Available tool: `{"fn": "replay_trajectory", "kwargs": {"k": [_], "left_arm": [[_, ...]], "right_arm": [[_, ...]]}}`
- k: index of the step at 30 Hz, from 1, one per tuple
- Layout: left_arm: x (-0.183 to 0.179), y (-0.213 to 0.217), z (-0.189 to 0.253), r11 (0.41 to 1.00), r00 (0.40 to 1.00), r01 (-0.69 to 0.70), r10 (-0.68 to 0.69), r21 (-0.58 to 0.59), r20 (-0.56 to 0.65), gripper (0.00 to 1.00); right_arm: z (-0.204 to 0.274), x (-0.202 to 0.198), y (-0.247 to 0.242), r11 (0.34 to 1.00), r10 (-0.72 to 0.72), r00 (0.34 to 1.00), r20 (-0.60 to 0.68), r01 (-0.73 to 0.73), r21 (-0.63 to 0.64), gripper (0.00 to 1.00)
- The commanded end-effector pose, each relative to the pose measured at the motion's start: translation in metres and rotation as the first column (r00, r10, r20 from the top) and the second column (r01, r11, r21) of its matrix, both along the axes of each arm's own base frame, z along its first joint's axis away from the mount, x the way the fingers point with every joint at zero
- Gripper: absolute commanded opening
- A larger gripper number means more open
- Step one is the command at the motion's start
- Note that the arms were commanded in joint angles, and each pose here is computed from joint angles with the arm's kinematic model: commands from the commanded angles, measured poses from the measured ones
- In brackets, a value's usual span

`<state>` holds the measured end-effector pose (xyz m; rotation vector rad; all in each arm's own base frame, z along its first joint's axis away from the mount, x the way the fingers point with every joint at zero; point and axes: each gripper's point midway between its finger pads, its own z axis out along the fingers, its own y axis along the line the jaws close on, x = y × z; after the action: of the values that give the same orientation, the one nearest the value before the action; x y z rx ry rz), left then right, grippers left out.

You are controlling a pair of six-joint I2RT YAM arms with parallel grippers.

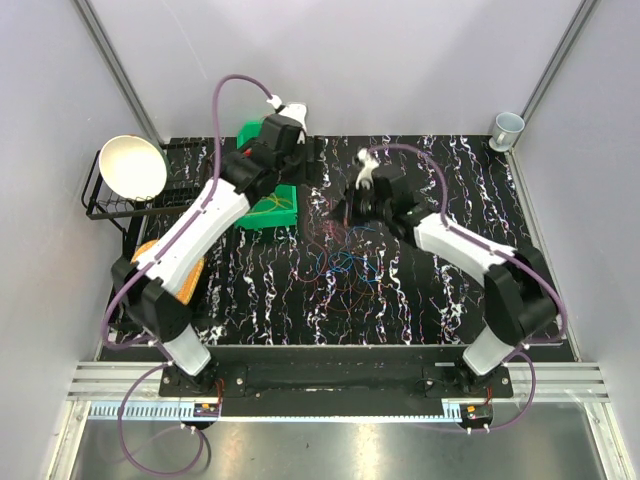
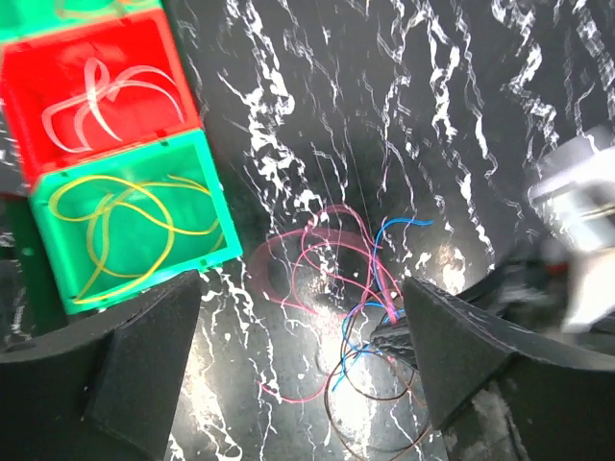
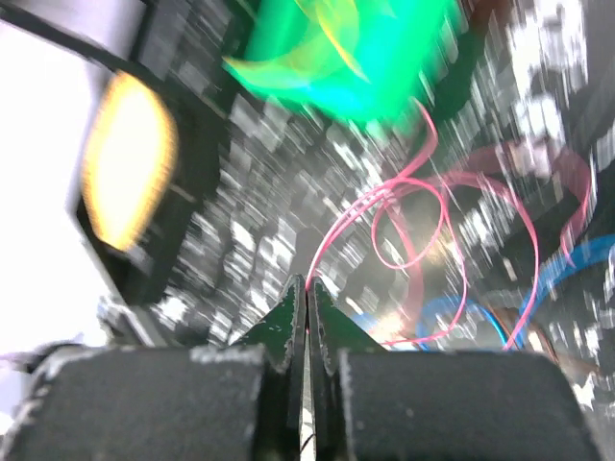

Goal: Untangle the cables

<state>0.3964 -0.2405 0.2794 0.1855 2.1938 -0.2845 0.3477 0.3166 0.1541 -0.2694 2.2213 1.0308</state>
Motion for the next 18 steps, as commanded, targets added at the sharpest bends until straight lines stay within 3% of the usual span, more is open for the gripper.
{"fn": "replay_trajectory", "kwargs": {"k": [1, 5, 6, 8, 12, 18], "left_arm": [[-0.024, 0.032, 0.075, 0.998, 0.987, -0.044, 0.050, -0.042, 0.150, 0.86], [-0.063, 0.042, 0.106, 0.985, 0.974, 0.008, 0.031, -0.170, 0.225, 0.77], [-0.068, 0.033, 0.095, 0.979, 0.973, 0.059, -0.012, -0.196, 0.232, 0.76], [-0.086, 0.031, 0.119, 0.955, 0.945, 0.128, -0.036, -0.266, 0.326, 0.73], [-0.103, 0.024, 0.112, 0.934, 0.922, 0.205, -0.084, -0.293, 0.379, 0.66], [-0.111, -0.004, 0.114, 0.914, 0.892, 0.301, -0.168, -0.273, 0.420, 0.65]], "right_arm": [[0.131, 0.009, 0.007, 0.985, -0.056, 0.983, 0.174, 0.027, 0.168, 0.00], [0.169, 0.008, 0.006, 0.969, -0.094, 0.982, 0.161, 0.053, 0.242, 0.00], [0.179, 0.008, 0.005, 0.963, -0.101, 0.982, 0.161, 0.056, 0.263, 0.00], [0.186, 0.005, 0.007, 0.953, -0.111, 0.985, 0.134, 0.067, 0.295, 0.00], [0.202, 0.000, 0.004, 0.939, -0.121, 0.984, 0.131, 0.071, 0.335, 0.00], [0.208, -0.008, 0.002, 0.934, -0.113, 0.985, 0.130, 0.061, 0.352, 0.00]]}}
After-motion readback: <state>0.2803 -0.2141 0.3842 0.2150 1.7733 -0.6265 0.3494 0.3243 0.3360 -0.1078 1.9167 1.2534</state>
